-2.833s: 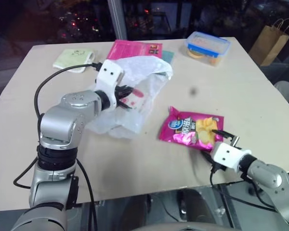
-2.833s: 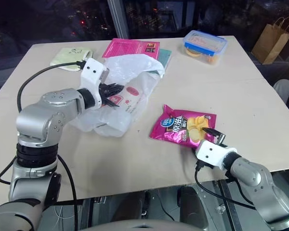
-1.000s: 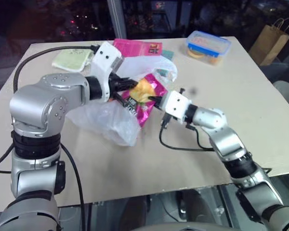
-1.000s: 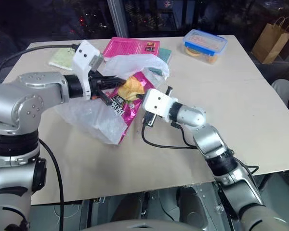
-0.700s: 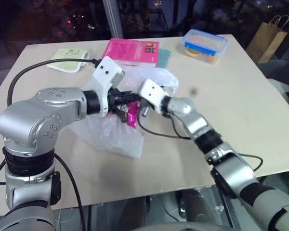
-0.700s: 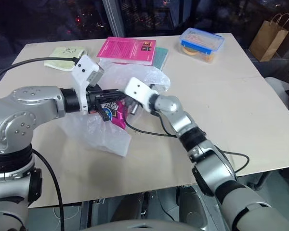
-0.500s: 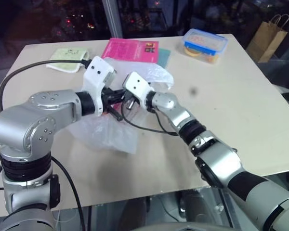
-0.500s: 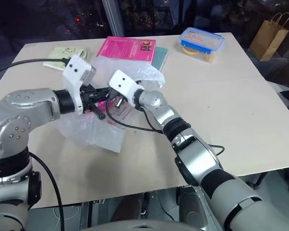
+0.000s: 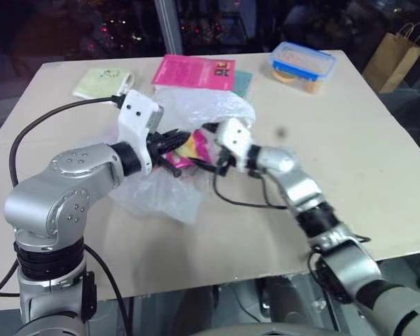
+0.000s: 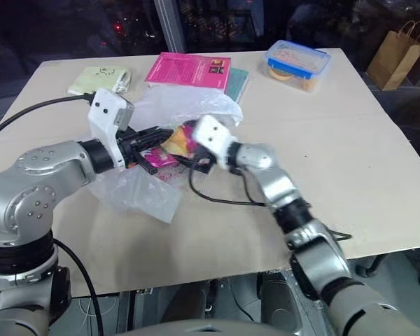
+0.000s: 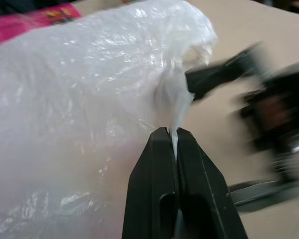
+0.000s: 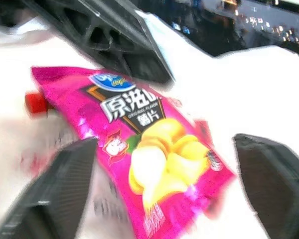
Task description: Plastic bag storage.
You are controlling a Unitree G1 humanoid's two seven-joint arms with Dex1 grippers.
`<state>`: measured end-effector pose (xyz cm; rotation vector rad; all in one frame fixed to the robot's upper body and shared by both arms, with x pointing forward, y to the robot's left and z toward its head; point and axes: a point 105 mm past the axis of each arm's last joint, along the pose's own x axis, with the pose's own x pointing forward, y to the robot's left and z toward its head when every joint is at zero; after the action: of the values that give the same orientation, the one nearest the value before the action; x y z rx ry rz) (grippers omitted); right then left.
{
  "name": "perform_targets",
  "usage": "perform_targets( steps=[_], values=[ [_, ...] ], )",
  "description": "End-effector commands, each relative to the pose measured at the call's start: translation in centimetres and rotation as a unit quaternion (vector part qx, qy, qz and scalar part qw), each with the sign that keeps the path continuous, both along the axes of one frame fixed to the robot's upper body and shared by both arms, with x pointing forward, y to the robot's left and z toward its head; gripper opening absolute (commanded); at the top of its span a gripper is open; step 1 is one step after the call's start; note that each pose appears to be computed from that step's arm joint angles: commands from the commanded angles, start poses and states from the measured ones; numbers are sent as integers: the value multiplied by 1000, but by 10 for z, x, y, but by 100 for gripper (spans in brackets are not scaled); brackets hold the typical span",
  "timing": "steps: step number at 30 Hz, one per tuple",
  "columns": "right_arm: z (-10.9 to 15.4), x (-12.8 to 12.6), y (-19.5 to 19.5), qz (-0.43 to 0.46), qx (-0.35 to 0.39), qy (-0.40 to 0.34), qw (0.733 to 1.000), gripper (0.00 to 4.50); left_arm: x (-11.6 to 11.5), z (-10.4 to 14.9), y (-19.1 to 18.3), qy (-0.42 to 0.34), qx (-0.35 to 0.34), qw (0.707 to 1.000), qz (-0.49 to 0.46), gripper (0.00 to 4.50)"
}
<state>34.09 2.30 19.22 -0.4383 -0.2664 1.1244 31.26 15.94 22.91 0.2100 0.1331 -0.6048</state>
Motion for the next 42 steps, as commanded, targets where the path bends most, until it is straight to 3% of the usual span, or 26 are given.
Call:
perform_targets(
  steps=[1,5,9,14,15,19,20,21,24,26,27,31,35,38,42],
  values=[
    [27,-8,-19,-45,21,-21,999,442,-2,9,-7,-33,-5,999,-19,0],
    [38,16,-49,-132,11,-37,990,442,-2,12,-6,-40,-11,999,-24,0],
    [38,59,-59,-207,20,-9,978,442,-4,9,-6,-40,-3,999,-30,0],
    [32,85,-51,-206,24,18,978,442,-6,7,-3,-37,-4,999,-29,0],
    [32,88,-51,-205,21,15,978,391,-7,7,-2,-26,-23,999,-32,0],
    [35,89,-52,-192,28,16,981,215,-17,18,0,-32,-63,996,-48,125],
    [35,89,-53,-191,29,15,981,194,-19,19,0,-32,-62,996,-51,142],
    [35,88,-53,-187,29,15,982,126,-22,20,1,-27,-68,996,-56,208],
    [34,86,-53,-181,29,17,983,2,-40,25,0,-12,-100,990,-99,334],
    [33,87,-55,-182,27,18,983,0,-66,30,4,32,-147,975,-164,429],
    [32,87,-56,-184,25,18,983,0,-82,29,6,59,-155,966,-196,448],
    [30,89,-59,-188,23,20,982,0,-126,18,15,138,-134,954,-230,448],
    [27,88,-62,-190,20,23,981,0,-150,-17,20,204,-89,956,-192,448],
    [24,86,-62,-189,17,25,982,0,-171,-36,23,258,-120,941,-184,448],
    [22,84,-60,-185,15,26,982,0,-178,-57,34,277,-146,940,-133,448]
  ],
)
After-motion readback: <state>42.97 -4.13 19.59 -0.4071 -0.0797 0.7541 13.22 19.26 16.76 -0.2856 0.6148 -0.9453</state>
